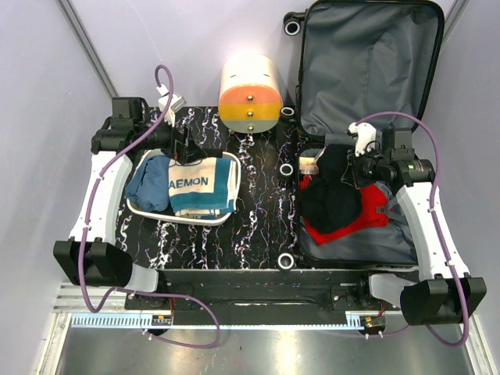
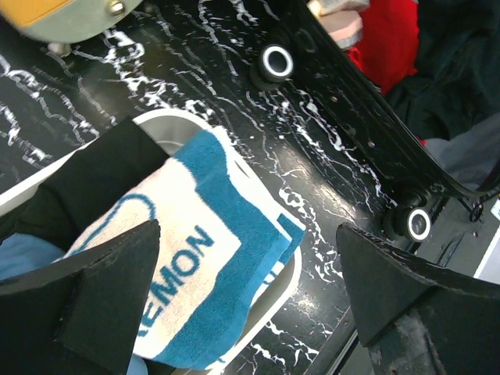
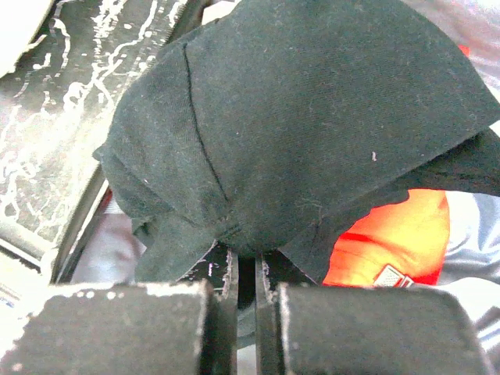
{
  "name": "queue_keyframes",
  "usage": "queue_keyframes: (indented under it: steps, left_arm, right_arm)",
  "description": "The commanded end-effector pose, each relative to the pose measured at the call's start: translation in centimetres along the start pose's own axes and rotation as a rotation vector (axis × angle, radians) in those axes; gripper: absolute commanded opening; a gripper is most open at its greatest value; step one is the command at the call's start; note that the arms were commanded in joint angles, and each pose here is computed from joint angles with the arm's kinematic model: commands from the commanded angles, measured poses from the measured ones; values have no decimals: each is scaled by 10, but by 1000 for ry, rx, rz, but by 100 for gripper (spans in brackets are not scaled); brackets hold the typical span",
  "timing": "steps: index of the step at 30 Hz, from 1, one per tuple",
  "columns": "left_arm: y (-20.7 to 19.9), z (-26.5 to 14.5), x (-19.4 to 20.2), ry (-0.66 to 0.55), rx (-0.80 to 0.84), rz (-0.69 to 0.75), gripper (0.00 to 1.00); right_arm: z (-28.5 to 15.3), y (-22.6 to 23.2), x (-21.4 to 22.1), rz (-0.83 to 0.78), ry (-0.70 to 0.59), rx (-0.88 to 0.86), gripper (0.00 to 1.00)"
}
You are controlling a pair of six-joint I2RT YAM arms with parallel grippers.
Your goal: Open, take out, and arrange the luggage
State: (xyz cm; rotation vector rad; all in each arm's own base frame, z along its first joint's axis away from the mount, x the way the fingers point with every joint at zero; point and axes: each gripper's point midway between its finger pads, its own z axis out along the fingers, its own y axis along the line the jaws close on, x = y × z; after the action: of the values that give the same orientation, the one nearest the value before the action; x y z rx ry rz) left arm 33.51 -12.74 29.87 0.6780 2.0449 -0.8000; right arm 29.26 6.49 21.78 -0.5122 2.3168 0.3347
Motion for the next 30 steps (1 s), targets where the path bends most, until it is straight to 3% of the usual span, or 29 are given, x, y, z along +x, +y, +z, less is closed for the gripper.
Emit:
queue_keyframes:
  steps: [1,7,9,12,13,16,23,30]
  left_arm:
    - [-37,-1,-9,-50,113,187,99]
    - [-93,15,-13,-147,274,411,99]
    - [-112,29,-20,-173,297,426,99]
    - [-148,43,-26,-155,402,240,99]
    - [-157,53,-32,-148,446,107,99]
    - [-192,73,-42,-139,522,-41,99]
    - [-241,93,-53,-101,728,-243,99]
    - [-267,92,-60,-124,838,-233,99]
  right_arm:
    - [-27,28,-29,-108,-109,-130,0]
    - [-52,64,-44,-203,-220,-290,0]
    - [-56,67,-49,-220,-251,-297,0]
    - [-67,76,-55,-270,-307,-327,0]
    - [-72,82,-57,-288,-336,-346,0]
    - [-79,88,-65,-340,-403,-354,0]
    - [-86,106,-87,-432,-499,-385,0]
    - [-75,136,-92,-496,-506,-461,0]
